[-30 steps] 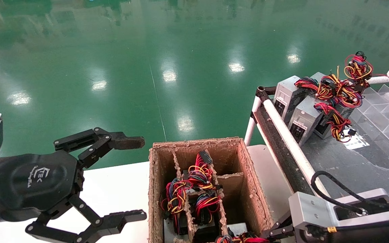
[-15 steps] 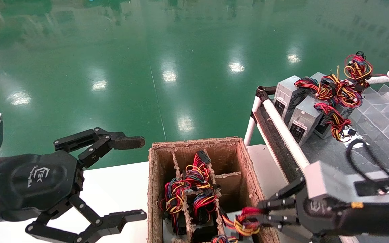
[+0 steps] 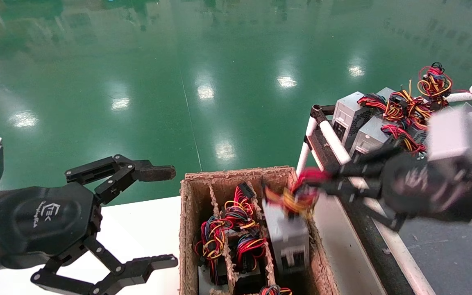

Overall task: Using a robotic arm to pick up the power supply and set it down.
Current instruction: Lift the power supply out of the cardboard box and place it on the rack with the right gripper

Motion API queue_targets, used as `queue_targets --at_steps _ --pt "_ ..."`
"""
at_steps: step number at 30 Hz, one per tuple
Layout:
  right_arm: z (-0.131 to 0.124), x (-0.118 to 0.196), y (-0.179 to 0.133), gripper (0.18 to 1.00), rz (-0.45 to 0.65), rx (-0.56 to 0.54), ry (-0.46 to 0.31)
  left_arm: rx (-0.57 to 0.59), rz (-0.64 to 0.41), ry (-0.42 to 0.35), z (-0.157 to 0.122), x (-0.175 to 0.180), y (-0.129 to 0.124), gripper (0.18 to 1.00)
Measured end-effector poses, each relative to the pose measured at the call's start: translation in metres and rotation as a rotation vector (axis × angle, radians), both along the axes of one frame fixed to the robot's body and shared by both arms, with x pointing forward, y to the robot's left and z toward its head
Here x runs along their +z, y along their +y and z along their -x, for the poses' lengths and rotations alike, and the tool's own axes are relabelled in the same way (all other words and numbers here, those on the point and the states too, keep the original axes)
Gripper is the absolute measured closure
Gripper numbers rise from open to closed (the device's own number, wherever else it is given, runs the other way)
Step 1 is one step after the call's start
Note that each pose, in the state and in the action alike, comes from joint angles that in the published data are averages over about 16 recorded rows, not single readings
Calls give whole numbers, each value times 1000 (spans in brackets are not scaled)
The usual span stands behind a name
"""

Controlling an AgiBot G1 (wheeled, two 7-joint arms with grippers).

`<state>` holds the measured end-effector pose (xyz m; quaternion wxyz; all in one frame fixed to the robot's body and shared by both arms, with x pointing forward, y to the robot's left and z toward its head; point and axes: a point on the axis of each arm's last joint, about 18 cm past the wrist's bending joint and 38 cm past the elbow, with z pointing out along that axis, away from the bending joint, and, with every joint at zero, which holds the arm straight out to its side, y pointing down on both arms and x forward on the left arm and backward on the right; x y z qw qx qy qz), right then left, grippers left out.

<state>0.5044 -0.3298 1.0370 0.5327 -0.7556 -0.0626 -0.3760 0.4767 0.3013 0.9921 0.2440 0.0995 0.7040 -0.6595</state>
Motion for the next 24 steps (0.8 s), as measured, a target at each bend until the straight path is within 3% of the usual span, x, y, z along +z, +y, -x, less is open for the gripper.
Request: queue_targets --at_steps 12,24 --pt "14 56 -41 943 -176 -103 -185 0 0 0 0 0 0 184" --pt "16 55 -107 943 -254 -288 -221 0 0 0 0 0 0 184"
